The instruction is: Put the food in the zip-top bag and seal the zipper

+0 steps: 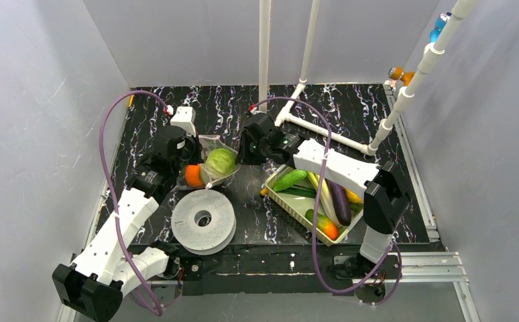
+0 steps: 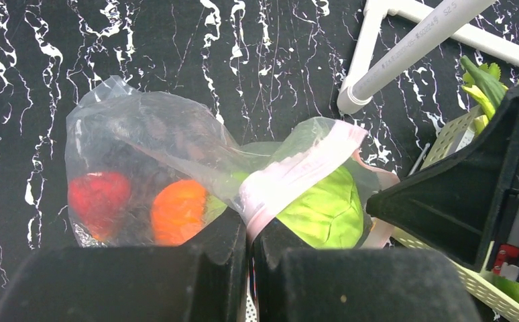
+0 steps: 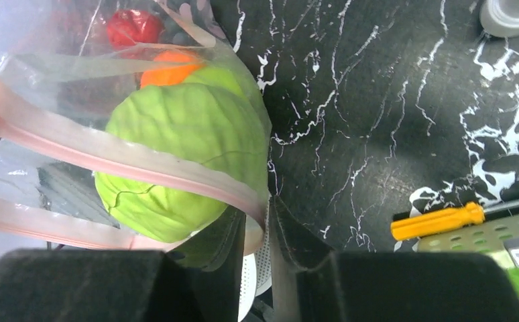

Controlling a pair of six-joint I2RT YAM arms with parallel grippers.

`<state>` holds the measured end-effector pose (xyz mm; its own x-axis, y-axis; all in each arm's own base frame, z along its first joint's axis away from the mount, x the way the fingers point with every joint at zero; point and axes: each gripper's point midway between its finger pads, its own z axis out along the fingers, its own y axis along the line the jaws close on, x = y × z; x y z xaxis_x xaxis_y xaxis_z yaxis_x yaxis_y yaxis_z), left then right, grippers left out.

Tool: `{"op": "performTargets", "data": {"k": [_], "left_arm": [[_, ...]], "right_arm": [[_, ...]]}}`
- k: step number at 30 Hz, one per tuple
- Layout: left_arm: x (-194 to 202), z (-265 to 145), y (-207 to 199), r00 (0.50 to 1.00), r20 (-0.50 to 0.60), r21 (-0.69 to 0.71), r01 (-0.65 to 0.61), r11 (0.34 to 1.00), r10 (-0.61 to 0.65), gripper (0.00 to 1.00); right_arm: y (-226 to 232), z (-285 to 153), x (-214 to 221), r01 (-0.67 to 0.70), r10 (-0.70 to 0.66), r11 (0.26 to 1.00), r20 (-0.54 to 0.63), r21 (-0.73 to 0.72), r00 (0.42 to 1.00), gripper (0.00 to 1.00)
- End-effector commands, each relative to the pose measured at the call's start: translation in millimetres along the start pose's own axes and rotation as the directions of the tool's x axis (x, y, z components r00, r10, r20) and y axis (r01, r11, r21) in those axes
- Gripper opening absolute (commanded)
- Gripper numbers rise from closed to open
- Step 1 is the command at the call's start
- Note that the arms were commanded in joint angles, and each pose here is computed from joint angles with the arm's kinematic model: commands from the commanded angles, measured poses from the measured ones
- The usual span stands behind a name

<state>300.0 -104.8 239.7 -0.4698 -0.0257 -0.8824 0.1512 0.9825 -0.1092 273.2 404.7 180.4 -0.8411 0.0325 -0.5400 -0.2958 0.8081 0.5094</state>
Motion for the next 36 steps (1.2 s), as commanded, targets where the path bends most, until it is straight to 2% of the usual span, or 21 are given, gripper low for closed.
{"op": "performTargets", "data": {"k": [1, 3, 5, 8, 10, 13, 15, 19, 23, 26, 31, 34, 36], "left_arm": [[-22.5, -5.7, 6.4, 0.996, 0.071, -0.054, 0.054, 0.997, -0.050, 0.00], [-34.7, -16.7, 0.8, 0.995, 0.042, -0.042, 0.097, 0.994, -0.095, 0.00], [-50.6, -32.3, -3.5, 0.987, 0.005, -0.042, 0.162, 0.986, -0.162, 0.00], [-69.9, -62.4, -6.9, 0.958, -0.063, -0.056, 0.277, 0.959, -0.281, 0.00], [-76.3, -81.1, -7.8, 0.928, -0.065, -0.059, 0.362, 0.930, -0.366, 0.00], [-62.3, -85.3, -9.9, 0.886, -0.056, -0.039, 0.458, 0.888, -0.460, 0.00], [-43.6, -76.5, -10.9, 0.862, -0.075, -0.038, 0.499, 0.866, -0.501, 0.00], [-13.9, -65.3, 1.2, 0.831, -0.144, -0.157, 0.517, 0.841, -0.538, 0.00], [-17.8, -66.4, 1.5, 0.818, -0.166, -0.181, 0.524, 0.833, -0.551, 0.00], [-27.7, -69.8, -5.1, 0.799, -0.161, -0.152, 0.560, 0.815, -0.579, 0.00], [-53.8, -78.5, -23.4, 0.736, -0.137, -0.054, 0.662, 0.747, -0.663, 0.00], [-54.4, -81.1, -15.5, 0.745, -0.095, -0.069, 0.657, 0.751, -0.660, 0.00], [-26.9, -71.5, 3.4, 0.766, -0.090, -0.180, 0.617, 0.766, -0.637, 0.00]], "right_arm": [[61.3, -25.9, -45.3, 0.105, -0.089, 0.989, 0.146, -0.103, 0.985, 0.13], [79.7, -41.2, -65.8, 0.158, -0.132, 0.982, 0.216, -0.106, 0.967, 0.05], [99.8, -62.8, -90.2, 0.198, -0.157, 0.972, 0.277, -0.124, 0.948, 0.02], [130.4, -110.0, -124.6, 0.265, -0.186, 0.949, 0.375, -0.169, 0.908, 0.01], [142.4, -135.3, -135.1, 0.319, -0.212, 0.927, 0.425, -0.196, 0.880, 0.01], [139.0, -142.4, -135.8, 0.353, -0.242, 0.917, 0.446, -0.185, 0.862, 0.01], [127.8, -129.2, -129.4, 0.368, -0.269, 0.917, 0.437, -0.157, 0.858, 0.01], [100.2, -88.5, -107.0, 0.373, -0.311, 0.920, 0.356, -0.119, 0.881, 0.01], [96.0, -84.9, -101.0, 0.414, -0.362, 0.904, 0.325, -0.106, 0.874, 0.01], [100.6, -100.7, -107.7, 0.444, -0.386, 0.890, 0.347, -0.105, 0.855, 0.01], [125.7, -151.8, -127.6, 0.486, -0.374, 0.859, 0.449, -0.163, 0.811, 0.01], [131.8, -168.0, -132.2, 0.479, -0.346, 0.858, 0.480, -0.187, 0.806, 0.01], [132.2, -167.5, -128.6, 0.460, -0.321, 0.863, 0.475, -0.209, 0.819, 0.01]]}}
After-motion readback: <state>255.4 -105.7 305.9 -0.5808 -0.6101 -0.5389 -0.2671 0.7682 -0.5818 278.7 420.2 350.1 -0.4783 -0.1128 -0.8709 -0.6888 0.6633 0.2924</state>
